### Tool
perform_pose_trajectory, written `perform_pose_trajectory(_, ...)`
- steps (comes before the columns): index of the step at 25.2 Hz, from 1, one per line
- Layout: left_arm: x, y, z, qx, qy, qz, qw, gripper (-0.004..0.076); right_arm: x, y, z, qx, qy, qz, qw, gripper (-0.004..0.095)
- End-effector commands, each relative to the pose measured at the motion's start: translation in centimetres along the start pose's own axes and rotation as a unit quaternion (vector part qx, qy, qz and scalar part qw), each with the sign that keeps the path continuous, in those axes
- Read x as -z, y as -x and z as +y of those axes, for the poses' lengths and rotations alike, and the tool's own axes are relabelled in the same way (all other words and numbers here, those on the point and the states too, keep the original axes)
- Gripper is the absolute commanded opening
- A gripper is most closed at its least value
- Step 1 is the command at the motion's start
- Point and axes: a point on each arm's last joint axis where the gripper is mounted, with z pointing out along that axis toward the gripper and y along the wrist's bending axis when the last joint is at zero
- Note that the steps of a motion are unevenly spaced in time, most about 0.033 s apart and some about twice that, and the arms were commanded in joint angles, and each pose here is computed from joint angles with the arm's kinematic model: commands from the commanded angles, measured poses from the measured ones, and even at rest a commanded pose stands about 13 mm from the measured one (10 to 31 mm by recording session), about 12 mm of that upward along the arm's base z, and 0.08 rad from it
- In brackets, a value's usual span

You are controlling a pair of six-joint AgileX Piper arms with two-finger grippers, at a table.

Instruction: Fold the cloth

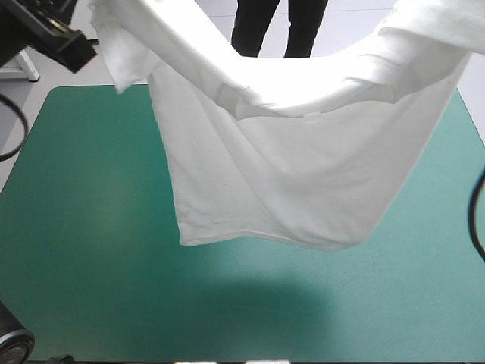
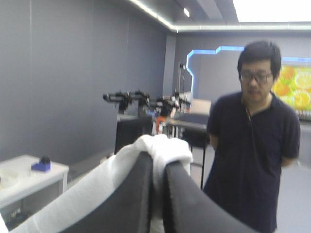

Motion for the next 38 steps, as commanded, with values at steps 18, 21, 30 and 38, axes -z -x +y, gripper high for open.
perform_pose_trajectory(18,-0.9,-1.7,1.5,-0.007,0.079,0.054,0.995,-0.0022,-3.1,-2.3,-0.7,-0.032,-0.005,0.059,0.998,0.0004)
perform_pose_trajectory(21,-4.5,-6.1,3.1,-0.027,0.143,0.159,0.976,-0.0022,-6.3,-5.7,-1.7,-0.041,-0.027,0.146,0.988,0.0004)
perform_pose_trajectory(30,-14.5,-24.2,11.4,-0.021,0.243,0.403,0.882,-0.0022,-19.7,-24.6,-5.0,-0.077,-0.064,0.425,0.9,-0.0017)
perform_pose_trajectory(38,-16.8,-32.5,17.1,-0.019,0.272,0.436,0.857,-0.0022,-26.4,-38.5,-6.5,-0.087,-0.067,0.496,0.861,-0.0017)
